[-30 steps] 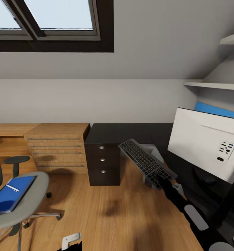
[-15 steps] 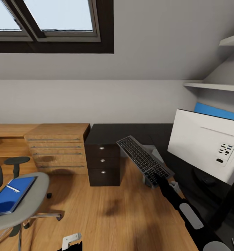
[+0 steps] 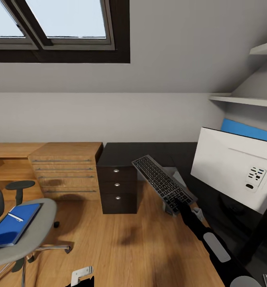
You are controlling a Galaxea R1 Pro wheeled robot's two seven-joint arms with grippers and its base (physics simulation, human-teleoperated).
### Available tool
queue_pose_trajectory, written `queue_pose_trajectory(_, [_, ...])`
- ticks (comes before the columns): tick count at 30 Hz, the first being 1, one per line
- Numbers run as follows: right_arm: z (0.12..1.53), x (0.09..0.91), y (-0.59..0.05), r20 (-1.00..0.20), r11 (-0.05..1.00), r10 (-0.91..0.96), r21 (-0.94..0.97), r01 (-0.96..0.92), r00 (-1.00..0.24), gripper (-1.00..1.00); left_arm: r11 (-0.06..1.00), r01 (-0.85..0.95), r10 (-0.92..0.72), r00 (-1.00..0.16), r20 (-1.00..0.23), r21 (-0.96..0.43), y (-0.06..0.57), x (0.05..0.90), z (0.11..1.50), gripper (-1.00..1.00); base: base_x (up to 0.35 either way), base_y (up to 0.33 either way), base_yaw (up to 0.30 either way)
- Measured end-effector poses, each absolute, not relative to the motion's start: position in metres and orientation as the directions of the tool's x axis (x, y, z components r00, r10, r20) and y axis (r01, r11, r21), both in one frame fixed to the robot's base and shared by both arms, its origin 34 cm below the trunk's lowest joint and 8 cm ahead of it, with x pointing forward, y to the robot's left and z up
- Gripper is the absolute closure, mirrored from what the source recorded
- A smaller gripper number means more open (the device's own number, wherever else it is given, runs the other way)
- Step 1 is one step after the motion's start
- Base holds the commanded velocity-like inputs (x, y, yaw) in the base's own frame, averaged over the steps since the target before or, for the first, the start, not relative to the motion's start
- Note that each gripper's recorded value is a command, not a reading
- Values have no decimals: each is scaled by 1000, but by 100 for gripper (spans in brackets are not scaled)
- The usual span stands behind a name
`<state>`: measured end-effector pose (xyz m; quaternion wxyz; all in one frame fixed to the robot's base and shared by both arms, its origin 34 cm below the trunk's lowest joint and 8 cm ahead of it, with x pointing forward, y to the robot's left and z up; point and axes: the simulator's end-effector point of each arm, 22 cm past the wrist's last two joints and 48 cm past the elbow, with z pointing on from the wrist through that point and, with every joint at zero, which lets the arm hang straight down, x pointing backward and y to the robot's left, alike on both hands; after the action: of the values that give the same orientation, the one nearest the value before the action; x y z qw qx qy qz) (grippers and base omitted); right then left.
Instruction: In the bedroom, organize the workspace by keeping the computer under the desk, ensuring the monitor is on the desk, placing the keyboard on the desk next to the monitor, placing the mouse on the desk next to the keyboard, moving the folder from the swivel chair onto the desk next to the mouse, stacking the notebook on top of the folder with the pen on top of the notebook, and positioning the swivel chair next to the desk.
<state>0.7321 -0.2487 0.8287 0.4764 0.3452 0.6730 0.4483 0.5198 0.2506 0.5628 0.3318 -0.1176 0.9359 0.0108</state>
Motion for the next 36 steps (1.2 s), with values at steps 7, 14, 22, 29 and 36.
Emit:
queue_pose_trajectory(7, [827,731,-249,-327,355,893,934,40,-310,100,972,-225,-213,-753,-623,-60,250,520,563,-100,0,0,0])
queue_pose_trajectory(14, [827,731,-249,-327,356,893,934,41,-309,100,972,-226,-213,-753,-623,-60,251,520,563,-100,0,0,0])
queue_pose_trajectory(22, [819,729,-248,-318,352,894,934,56,-314,100,972,-227,-214,-753,-623,-60,251,520,563,-100,0,0,0])
queue_pose_trajectory(29, [818,728,-248,-316,351,895,935,59,-315,100,972,-227,-214,-753,-623,-60,251,520,563,-100,0,0,0])
queue_pose_trajectory(36, [818,728,-247,-316,351,895,935,59,-316,100,972,-227,-214,-753,-623,-60,251,520,563,-100,0,0,0])
